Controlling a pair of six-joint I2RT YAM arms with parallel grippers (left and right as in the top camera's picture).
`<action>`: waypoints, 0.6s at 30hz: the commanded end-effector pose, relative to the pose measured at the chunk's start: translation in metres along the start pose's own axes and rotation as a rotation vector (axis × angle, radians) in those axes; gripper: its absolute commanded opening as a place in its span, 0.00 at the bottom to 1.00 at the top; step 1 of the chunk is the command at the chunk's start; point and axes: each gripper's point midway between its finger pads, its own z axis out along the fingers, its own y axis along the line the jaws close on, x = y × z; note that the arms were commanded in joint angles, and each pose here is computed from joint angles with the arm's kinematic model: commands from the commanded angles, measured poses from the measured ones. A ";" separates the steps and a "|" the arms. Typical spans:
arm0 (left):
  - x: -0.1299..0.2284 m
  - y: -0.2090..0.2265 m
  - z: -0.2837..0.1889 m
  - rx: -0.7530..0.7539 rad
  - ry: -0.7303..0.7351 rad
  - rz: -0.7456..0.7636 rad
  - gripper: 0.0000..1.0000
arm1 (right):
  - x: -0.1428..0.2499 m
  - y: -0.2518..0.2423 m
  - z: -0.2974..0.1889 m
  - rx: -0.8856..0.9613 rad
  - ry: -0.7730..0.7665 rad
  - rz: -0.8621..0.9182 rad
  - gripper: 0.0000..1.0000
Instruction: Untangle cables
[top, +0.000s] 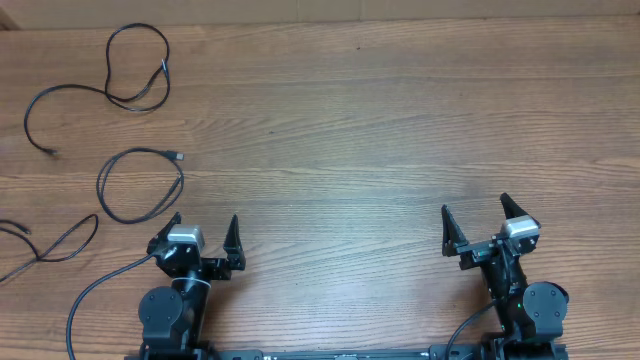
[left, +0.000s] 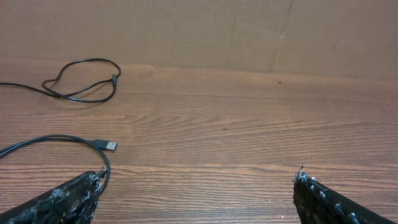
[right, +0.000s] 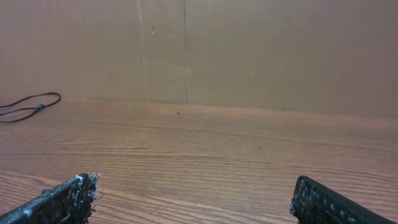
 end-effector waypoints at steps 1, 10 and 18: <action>0.000 -0.002 0.000 0.011 -0.008 0.016 0.99 | 0.001 0.003 0.000 -0.011 -0.006 -0.004 1.00; 0.000 -0.002 0.000 0.011 -0.008 0.017 1.00 | 0.002 0.003 0.000 -0.011 -0.006 -0.098 1.00; 0.000 -0.002 0.000 0.011 -0.008 0.017 1.00 | 0.002 0.003 0.000 -0.010 -0.006 -0.107 1.00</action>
